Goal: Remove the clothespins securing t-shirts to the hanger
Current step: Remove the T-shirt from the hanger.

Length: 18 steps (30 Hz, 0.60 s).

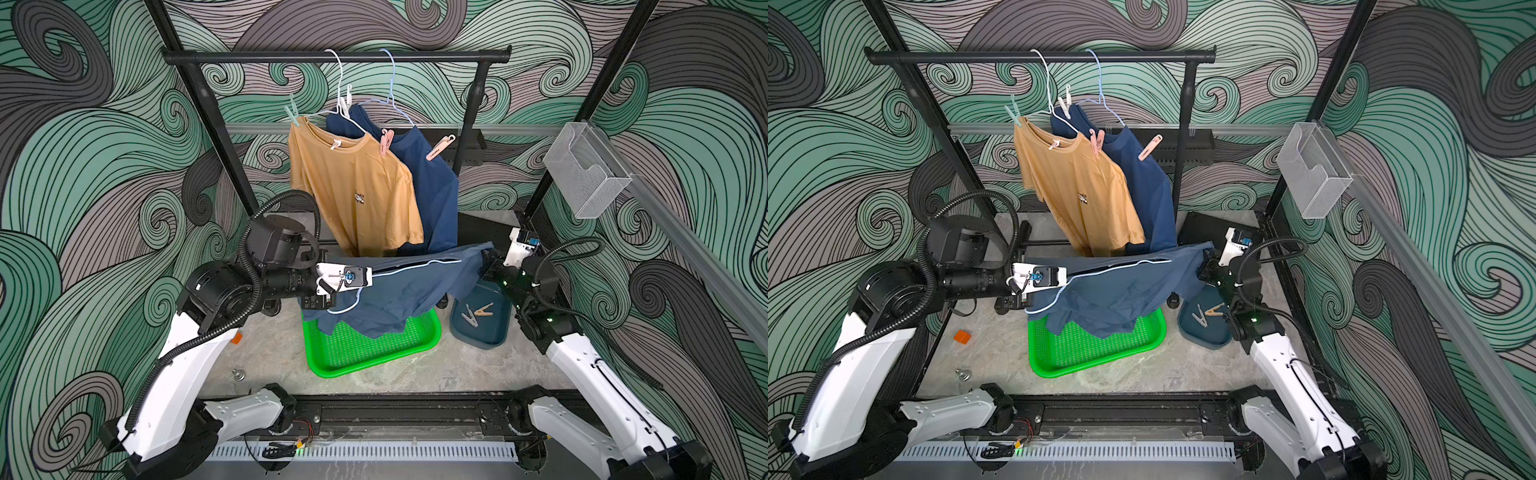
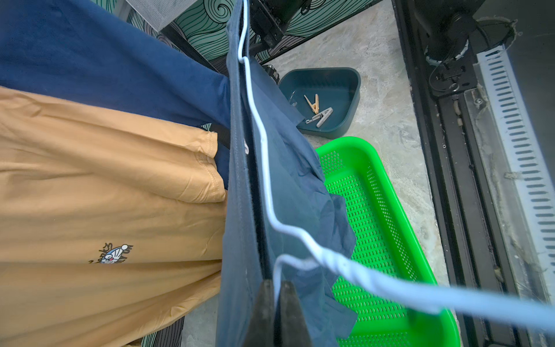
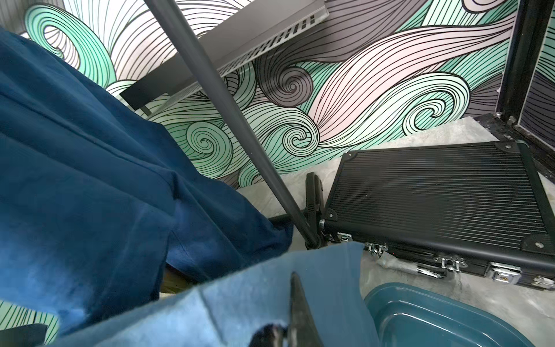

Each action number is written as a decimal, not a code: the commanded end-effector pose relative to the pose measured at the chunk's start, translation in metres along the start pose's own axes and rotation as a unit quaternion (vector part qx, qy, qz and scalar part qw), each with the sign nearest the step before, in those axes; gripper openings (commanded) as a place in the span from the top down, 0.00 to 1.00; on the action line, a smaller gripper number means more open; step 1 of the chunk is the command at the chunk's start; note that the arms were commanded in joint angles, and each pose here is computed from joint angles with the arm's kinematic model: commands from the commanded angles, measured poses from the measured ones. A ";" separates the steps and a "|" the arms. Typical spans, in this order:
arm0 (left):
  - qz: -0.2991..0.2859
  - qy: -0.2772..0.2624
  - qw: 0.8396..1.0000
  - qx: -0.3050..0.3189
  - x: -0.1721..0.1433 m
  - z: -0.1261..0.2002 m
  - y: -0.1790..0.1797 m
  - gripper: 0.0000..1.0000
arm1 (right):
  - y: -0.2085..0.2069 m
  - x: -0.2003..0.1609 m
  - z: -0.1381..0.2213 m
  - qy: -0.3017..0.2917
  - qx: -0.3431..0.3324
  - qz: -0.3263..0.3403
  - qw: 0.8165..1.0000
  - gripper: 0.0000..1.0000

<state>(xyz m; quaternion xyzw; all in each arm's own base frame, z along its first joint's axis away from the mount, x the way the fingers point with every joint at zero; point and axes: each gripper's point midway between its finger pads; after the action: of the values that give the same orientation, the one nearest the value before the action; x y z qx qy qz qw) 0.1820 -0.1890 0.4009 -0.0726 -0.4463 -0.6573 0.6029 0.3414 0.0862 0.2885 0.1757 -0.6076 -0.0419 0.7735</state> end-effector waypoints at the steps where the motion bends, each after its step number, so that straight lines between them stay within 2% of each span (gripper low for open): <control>1: -0.005 -0.042 0.999 0.024 0.018 0.019 0.005 1.00 | -0.008 0.019 0.003 -0.029 -0.021 0.003 0.999 1.00; 6: -0.010 -0.067 0.997 0.043 0.026 0.031 0.006 1.00 | -0.015 0.021 0.002 -0.028 -0.031 0.019 0.999 1.00; 12: -0.003 -0.070 0.997 0.044 0.027 0.031 0.007 1.00 | -0.014 0.019 -0.002 -0.017 -0.024 0.016 0.999 1.00; 18: 0.022 -0.078 0.996 0.043 0.025 0.009 0.016 1.00 | 0.045 0.070 0.027 -0.059 0.066 0.019 0.996 1.00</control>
<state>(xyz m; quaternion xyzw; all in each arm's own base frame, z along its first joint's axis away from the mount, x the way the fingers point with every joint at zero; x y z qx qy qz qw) 0.1747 -0.1935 0.4199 -0.0988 -0.4894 -0.6389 0.5853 0.3404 0.0938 0.3116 0.1902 -0.6122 -0.0133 0.7673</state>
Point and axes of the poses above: each gripper's point midway between its finger pads, its own z axis back along the fingers, its own y axis along the line the jaws close on, x = y × z, and after that the axes turned 5 degrees about z, right-handed
